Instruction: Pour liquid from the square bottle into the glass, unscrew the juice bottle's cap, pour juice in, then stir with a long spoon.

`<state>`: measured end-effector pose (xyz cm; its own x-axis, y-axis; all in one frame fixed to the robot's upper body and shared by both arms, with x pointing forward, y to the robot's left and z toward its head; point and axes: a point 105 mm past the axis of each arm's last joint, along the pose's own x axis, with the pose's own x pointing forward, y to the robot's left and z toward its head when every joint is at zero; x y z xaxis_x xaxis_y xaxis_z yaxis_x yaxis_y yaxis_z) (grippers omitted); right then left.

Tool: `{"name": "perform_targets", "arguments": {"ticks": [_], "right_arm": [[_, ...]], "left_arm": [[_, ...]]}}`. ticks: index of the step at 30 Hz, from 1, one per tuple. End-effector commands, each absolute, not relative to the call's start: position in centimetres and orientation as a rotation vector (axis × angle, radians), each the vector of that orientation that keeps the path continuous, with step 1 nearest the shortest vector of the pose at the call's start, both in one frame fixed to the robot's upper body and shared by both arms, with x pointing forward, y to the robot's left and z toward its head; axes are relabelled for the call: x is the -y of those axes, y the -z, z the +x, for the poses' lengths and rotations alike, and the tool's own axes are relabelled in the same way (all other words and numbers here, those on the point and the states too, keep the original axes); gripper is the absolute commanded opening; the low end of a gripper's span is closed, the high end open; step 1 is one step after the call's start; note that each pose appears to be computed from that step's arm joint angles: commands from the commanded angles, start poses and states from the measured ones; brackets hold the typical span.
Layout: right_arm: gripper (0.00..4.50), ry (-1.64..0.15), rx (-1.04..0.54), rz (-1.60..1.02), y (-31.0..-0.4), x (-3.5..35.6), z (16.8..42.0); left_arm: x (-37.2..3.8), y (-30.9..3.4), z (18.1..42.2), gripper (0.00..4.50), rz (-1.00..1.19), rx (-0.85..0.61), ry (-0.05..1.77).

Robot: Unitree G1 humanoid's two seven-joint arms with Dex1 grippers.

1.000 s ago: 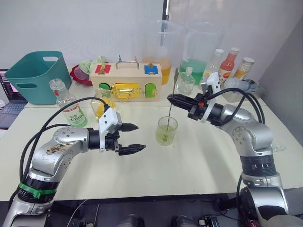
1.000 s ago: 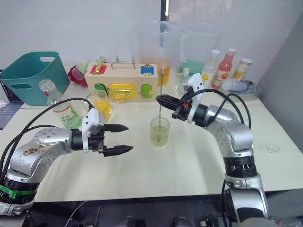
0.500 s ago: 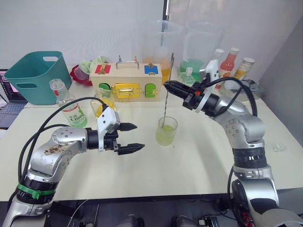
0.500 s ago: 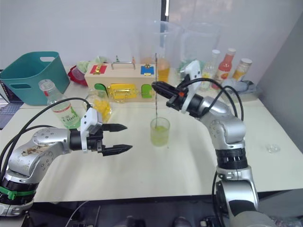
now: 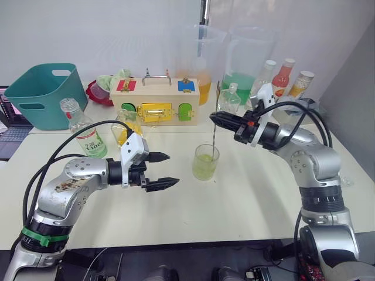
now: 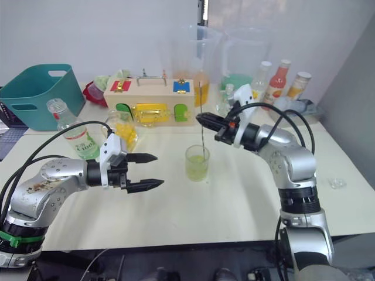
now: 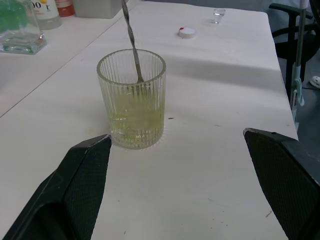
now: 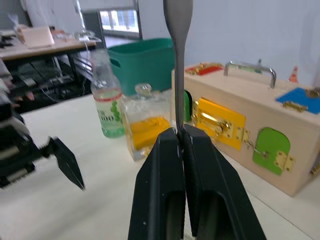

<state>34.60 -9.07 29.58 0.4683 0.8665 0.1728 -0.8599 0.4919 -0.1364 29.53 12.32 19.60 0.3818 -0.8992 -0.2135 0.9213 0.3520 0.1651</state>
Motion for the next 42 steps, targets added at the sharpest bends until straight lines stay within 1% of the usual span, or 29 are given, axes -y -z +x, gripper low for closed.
{"name": "perform_targets", "arguments": {"ticks": [1, 4, 10, 15, 17, 19, 21, 23, 25, 26, 28, 30, 31, 33, 38, 42], "right_arm": [[0.0, -1.087, 0.346, -0.032, -33.1, 9.0, 32.9], [0.0, -1.091, 0.364, -0.019, -34.2, 9.0, 32.5], [0.0, -1.044, 0.318, -0.006, -34.2, 9.7, 33.3], [0.0, -0.998, 0.273, -0.005, -35.4, 11.5, 33.8], [0.0, -0.909, 0.189, -0.023, -35.6, 13.3, 34.7], [0.0, -0.795, 0.144, -0.065, -35.8, 15.2, 35.9], [0.0, -0.65, 0.094, -0.079, -36.6, 18.2, 37.1], [0.0, -0.556, 0.044, -0.052, -37.3, 20.7, 37.6], [0.0, -0.447, -0.081, -0.041, -36.4, 22.8, 38.1], [0.0, -0.433, -0.132, -0.05, -35.9, 23.4, 38.1], [0.0, -0.446, -0.292, -0.059, -33.9, 24.0, 37.7], [0.0, -0.449, -0.396, -0.058, -32.1, 24.5, 37.5], [0.0, -0.449, -0.419, -0.058, -31.7, 24.7, 37.5], [0.0, -0.467, -0.507, -0.035, -30.0, 24.8, 37.3], [0.0, -0.423, -0.676, 0.075, -25.5, 25.2, 38.0], [0.0, -0.415, -0.77, 0.082, -22.1, 25.2, 38.2]], "left_arm": [[-12.3, -21.4, 29.3, 4.47, 0.27, -0.014, 1.195], [-12.4, -21.8, 29.3, 4.47, 0.263, 0.003, 1.189], [-13.0, -21.9, 29.6, 4.47, 0.278, 0.009, 1.171], [-13.7, -22.9, 29.7, 4.47, 0.289, 0.041, 1.165], [-14.1, -23.7, 29.6, 4.47, 0.285, 0.081, 1.158], [-14.5, -24.2, 29.6, 4.47, 0.28, 0.111, 1.144], [-14.9, -24.2, 29.6, 4.47, 0.282, 0.119, 1.128], [-15.2, -24.0, 29.6, 4.47, 0.29, 0.123, 1.112], [-15.3, -23.8, 29.6, 4.47, 0.289, 0.125, 1.105], [-15.3, -23.7, 29.6, 4.47, 0.287, 0.125, 1.103], [-15.2, -23.4, 29.6, 4.47, 0.286, 0.124, 1.096], [-15.1, -23.2, 29.4, 4.47, 0.284, 0.124, 1.093], [-15.1, -23.2, 29.4, 4.47, 0.283, 0.125, 1.092], [-15.0, -23.1, 29.2, 4.47, 0.279, 0.126, 1.089], [-15.1, -22.3, 28.5, 4.47, 0.283, 0.113, 1.079], [-15.1, -22.0, 27.9, 4.47, 0.28, 0.103, 1.082]]}}
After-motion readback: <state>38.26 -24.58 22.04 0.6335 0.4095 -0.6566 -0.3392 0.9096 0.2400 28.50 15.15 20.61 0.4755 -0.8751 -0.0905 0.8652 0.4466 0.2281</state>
